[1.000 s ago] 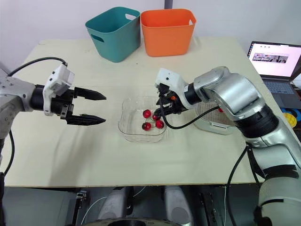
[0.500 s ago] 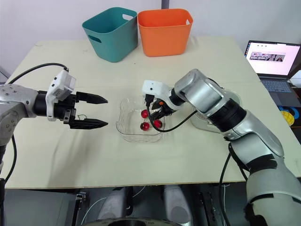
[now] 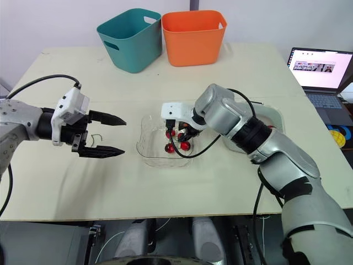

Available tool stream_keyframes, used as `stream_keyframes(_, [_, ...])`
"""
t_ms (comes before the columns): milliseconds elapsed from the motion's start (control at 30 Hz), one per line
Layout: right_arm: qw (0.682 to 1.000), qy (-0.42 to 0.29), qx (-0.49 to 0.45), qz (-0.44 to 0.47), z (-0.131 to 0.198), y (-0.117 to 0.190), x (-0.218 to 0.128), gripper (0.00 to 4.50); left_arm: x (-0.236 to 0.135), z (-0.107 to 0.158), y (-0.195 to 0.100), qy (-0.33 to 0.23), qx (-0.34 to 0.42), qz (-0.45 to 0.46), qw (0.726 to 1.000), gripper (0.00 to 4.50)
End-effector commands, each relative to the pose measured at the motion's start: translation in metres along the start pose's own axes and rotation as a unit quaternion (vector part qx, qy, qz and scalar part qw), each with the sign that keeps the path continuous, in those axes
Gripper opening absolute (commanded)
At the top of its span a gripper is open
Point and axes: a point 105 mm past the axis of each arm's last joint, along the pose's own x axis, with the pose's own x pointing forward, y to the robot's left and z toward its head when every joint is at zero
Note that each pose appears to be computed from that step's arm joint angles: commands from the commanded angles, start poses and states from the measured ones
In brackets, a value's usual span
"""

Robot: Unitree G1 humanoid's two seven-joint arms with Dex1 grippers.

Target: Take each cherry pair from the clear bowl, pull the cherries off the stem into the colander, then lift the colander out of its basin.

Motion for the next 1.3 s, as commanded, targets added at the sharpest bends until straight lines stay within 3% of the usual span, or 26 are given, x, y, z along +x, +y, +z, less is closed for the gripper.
stream_keyframes(33, [1.0,0.005,-0.026,-0.012,0.008,-0.006,-0.004,2.24,-0.001,0.014,-0.001,-0.015,0.028,0.004,0.999,4.5])
stream_keyframes(467, [0.998,0.036,-0.042,0.006,0.003,-0.001,0.009,2.24,0.003,0.019,-0.003,-0.037,0.031,0.006,0.999,4.5])
stream_keyframes(567, [0.998,0.043,-0.046,0.01,0.001,0.001,0.013,1.76,0.003,0.021,-0.002,-0.04,0.033,0.007,0.999,4.5])
stream_keyframes(700, [0.998,0.046,-0.046,0.009,0.0,0.0,0.015,0.45,0.003,0.026,-0.001,-0.047,0.036,0.009,0.998,4.5])
stream_keyframes(733, [0.998,0.045,-0.046,0.008,0.001,0.0,0.015,0.29,0.003,0.026,-0.001,-0.048,0.036,0.01,0.998,4.5])
stream_keyframes(1300, [0.996,-0.061,-0.06,-0.028,0.05,0.001,-0.038,0.29,-0.011,0.023,0.021,-0.026,0.018,0.052,0.998,4.5])
